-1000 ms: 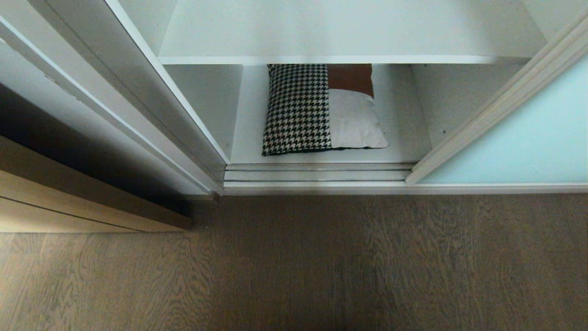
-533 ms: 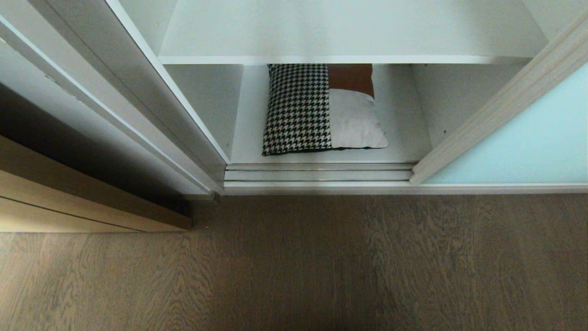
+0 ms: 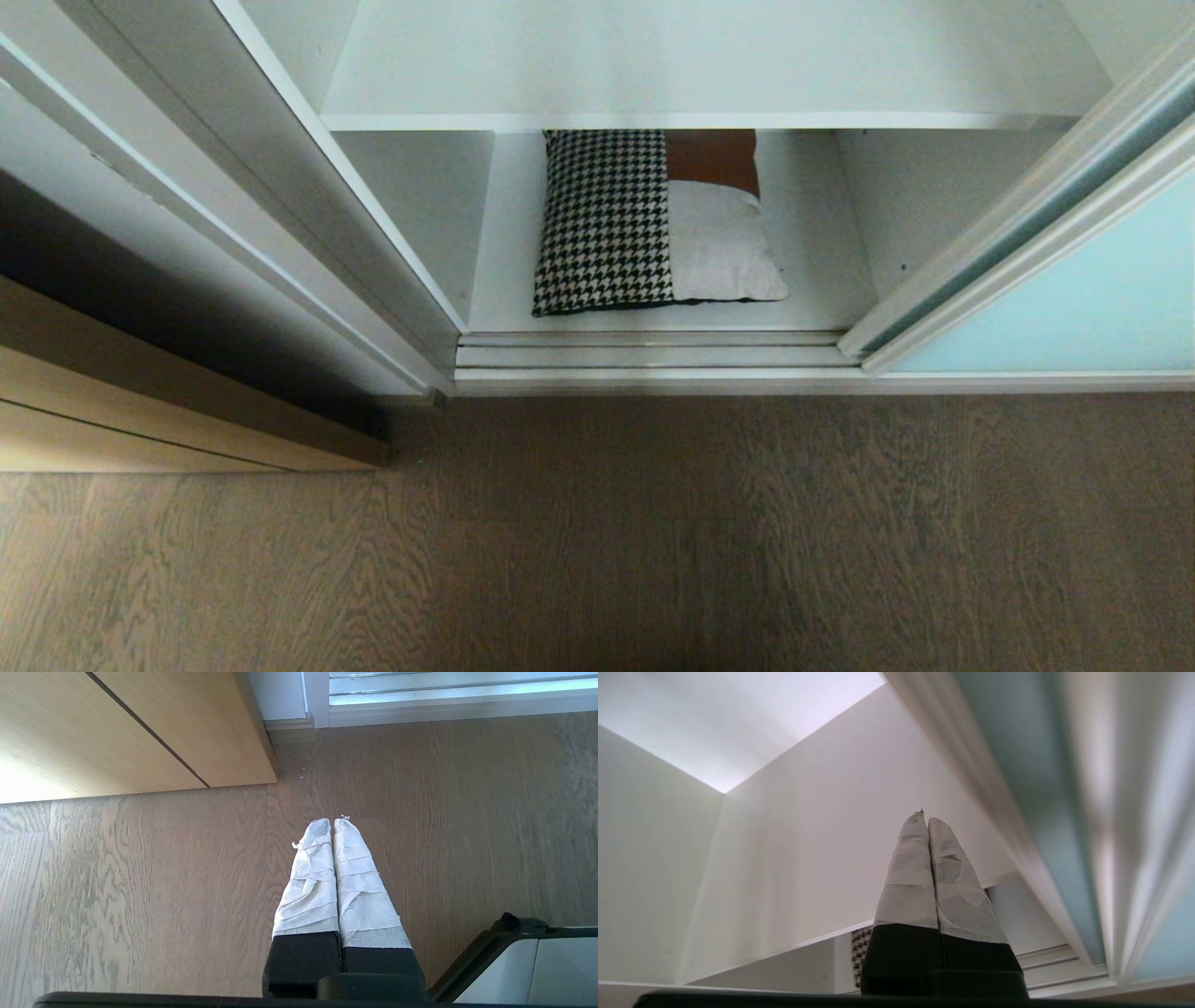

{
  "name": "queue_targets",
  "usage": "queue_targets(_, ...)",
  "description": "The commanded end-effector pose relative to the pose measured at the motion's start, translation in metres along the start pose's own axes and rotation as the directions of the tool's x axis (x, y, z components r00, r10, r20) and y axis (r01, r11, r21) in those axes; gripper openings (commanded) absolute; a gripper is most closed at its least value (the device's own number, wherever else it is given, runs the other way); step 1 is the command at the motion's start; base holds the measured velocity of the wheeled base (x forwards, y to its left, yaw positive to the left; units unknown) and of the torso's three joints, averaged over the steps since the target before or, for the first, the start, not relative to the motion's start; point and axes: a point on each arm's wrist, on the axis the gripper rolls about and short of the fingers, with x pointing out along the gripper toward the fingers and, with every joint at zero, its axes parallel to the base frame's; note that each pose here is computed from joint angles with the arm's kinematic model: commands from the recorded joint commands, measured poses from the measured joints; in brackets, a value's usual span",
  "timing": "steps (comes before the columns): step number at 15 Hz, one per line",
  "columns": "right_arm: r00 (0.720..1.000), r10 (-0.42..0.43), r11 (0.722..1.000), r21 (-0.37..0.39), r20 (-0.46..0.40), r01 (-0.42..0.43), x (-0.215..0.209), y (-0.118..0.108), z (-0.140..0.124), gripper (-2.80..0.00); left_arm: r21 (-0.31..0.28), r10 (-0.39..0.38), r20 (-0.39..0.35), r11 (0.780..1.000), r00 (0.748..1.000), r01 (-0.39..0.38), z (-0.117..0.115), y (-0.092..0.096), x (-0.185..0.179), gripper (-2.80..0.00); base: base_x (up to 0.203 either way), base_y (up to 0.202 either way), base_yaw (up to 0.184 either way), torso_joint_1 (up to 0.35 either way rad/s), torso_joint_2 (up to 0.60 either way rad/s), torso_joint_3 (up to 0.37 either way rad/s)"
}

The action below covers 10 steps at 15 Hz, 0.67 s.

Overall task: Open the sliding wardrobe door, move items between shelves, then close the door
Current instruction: Open the door

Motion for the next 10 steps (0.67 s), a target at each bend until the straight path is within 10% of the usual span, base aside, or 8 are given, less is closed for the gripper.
queue_targets(1,1.000,-0.015,1.000,0.013,0.005,0.015,-0.004,-0.003,0.001,-2.80,0.000,0.000,-0.003,1.000,1.000,0.000,0.000,0.000,0.000,-2.80,0.000,0.000,0.000,0.000,0.00,0.000)
queue_targets(10,0.980,0.145,0.989,0.034,-0.136,-0.141,-0.068,0.007,-0.012,-2.80,0.001,-0.001,-0.004,1.000,1.000,0.001,0.000,0.000,0.000,-2.80,0.000,0.000,0.000,0.000,0.00,0.000)
